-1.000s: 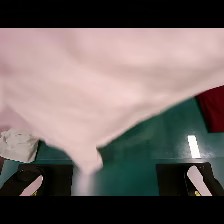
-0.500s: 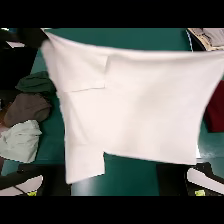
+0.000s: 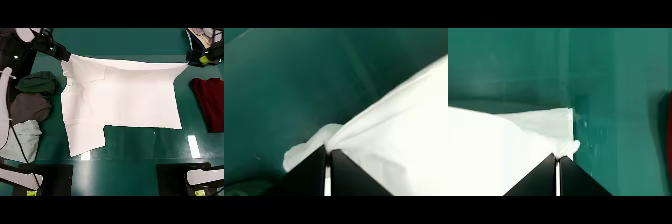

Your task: Fold the shirts.

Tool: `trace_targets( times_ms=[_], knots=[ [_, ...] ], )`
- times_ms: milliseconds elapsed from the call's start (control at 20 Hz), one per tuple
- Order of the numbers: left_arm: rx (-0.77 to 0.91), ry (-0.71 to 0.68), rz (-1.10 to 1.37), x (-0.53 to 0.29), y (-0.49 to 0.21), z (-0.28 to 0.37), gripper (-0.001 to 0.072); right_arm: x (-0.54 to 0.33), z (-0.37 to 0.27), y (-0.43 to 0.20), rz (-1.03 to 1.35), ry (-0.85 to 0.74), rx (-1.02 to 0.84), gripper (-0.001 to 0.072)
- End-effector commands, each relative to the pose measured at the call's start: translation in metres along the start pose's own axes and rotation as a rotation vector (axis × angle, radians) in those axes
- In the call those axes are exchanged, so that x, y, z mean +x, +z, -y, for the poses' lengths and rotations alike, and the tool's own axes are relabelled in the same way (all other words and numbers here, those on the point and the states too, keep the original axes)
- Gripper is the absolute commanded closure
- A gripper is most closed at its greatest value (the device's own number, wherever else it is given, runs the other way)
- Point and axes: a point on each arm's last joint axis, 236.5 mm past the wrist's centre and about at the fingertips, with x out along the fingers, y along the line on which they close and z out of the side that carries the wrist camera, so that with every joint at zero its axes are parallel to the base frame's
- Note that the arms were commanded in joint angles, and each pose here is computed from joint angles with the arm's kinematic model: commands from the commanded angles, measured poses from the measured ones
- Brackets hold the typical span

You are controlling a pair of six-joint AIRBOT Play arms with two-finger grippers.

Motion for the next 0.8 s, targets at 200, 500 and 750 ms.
trace_targets(
  times_ms=[200,500,750],
  knots=[
    [0.229,0.141,0.037,0.041,0.004,-0.035,0.0681,0.049,-0.008,0.019,0.073,-0.002,-0.007,0.0703],
    [0.272,-0.017,-0.267,0.038,-0.072,-0.008,0.0681,0.049,-0.009,-0.037,-0.162,-0.026,-0.050,0.0702],
    [0.251,-0.106,-0.427,0.027,-0.111,0.009,0.0681,0.055,-0.013,-0.070,-0.279,-0.027,-0.076,0.0703]
  ],
)
